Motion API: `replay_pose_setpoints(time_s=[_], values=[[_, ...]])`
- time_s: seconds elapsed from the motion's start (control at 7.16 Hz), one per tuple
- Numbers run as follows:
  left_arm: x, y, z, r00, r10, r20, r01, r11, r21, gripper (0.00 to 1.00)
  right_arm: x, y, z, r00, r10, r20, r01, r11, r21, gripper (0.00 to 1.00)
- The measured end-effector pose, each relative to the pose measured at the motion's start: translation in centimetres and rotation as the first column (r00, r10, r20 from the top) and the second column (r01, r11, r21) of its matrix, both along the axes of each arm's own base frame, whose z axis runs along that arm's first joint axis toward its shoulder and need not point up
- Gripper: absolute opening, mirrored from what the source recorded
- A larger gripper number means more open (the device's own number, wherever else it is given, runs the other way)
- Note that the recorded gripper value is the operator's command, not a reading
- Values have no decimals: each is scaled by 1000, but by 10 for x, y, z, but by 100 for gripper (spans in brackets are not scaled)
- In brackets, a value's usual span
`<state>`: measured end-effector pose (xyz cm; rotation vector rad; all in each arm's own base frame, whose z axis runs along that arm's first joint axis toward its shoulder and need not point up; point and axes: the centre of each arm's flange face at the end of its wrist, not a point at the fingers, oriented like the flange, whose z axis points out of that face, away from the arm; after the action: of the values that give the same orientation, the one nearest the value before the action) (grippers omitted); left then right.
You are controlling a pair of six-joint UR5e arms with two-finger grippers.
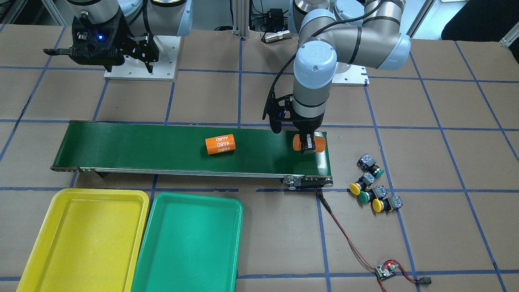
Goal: Sort buttons by color to trays
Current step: 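Place the second orange cylinder on the conveyor belt and release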
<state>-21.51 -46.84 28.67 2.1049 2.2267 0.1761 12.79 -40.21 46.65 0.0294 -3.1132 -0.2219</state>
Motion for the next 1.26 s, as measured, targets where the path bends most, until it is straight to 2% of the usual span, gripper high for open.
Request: replay_pose_setpoints(time_s=[0.14, 0.28, 0.56, 0.84, 0.98, 1.12, 1.26], values=[[-3, -1, -6, 999, 41, 3, -41, 999, 3, 81, 0, 0, 0, 1000, 0, 0, 0, 1000, 1, 100], [-5, -1, -13, 996, 94, 7, -95, 995, 7, 100, 0, 0, 0, 1000, 0, 0, 0, 1000, 0, 100], [-7, 0, -17, 991, 136, 11, -136, 991, 9, 100, 0, 0, 0, 1000, 0, 0, 0, 1000, 0, 100], [2, -4, 12, 989, 146, -2, -146, 989, -33, 100, 0, 0, 0, 1000, 0, 0, 0, 1000, 1, 100], [27, -15, 27, 982, 184, -29, -185, 982, -35, 100, 0, 0, -1, 1000, 0, 0, 0, 1000, 1, 100], [71, -27, 33, 961, 269, -67, -270, 963, -12, 100, 0, 0, -1, 1000, 0, 0, 0, 1000, 2, 100], [129, -39, 34, 913, 399, -91, -400, 916, 4, 100, 0, 0, -1, 1000, 0, 0, 0, 1000, 2, 100]])
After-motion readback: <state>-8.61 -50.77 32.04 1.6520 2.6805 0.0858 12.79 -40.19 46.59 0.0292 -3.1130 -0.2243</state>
